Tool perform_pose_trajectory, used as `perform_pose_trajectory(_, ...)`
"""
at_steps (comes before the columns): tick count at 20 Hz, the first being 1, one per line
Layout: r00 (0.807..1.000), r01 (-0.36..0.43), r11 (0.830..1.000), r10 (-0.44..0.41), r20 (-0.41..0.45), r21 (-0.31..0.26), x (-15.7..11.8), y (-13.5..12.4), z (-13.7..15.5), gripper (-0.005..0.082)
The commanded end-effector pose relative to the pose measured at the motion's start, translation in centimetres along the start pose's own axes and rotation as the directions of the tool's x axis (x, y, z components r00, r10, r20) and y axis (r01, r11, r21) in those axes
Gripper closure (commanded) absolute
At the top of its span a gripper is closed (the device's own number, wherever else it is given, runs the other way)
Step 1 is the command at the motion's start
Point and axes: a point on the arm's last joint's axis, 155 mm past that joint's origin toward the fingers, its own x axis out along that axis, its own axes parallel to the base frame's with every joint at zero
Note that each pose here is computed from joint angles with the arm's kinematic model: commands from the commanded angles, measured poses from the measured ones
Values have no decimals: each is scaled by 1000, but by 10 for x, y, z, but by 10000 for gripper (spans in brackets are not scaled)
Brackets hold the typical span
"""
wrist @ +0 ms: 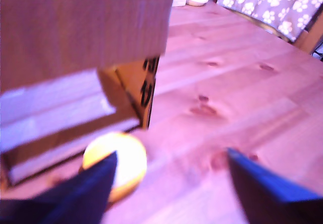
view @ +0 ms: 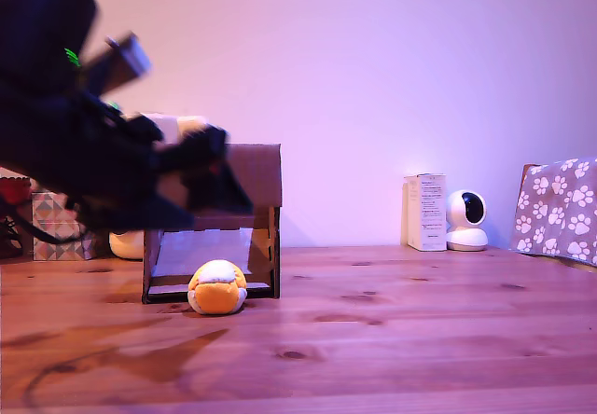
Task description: Drop the footbag into the cardboard dice tower
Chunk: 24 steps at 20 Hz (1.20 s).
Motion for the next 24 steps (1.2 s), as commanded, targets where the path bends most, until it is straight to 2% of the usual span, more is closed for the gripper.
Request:
perform_pose_trajectory(1,999,-41,999,42,-17,26,7,9,-8,-17)
perform_pose_trajectory(6,993,-105,994,106,-56,25,29,30,-20,-16)
perform_pose_trajectory(14,984,-120,993,122,-131,21,48,40,-45,8)
perform_pose_trajectory(16,983,-106,994,107,-148,17,51,39,-51,115)
perform_pose_trajectory(20,981,-125,992,126,-150,11,52,48,-52,492)
perform_pose_trajectory(22,980,-136,991,135,-147,6,51,54,-51,588)
perform_pose_trajectory(24,980,-136,991,135,-148,3,51,55,-50,635)
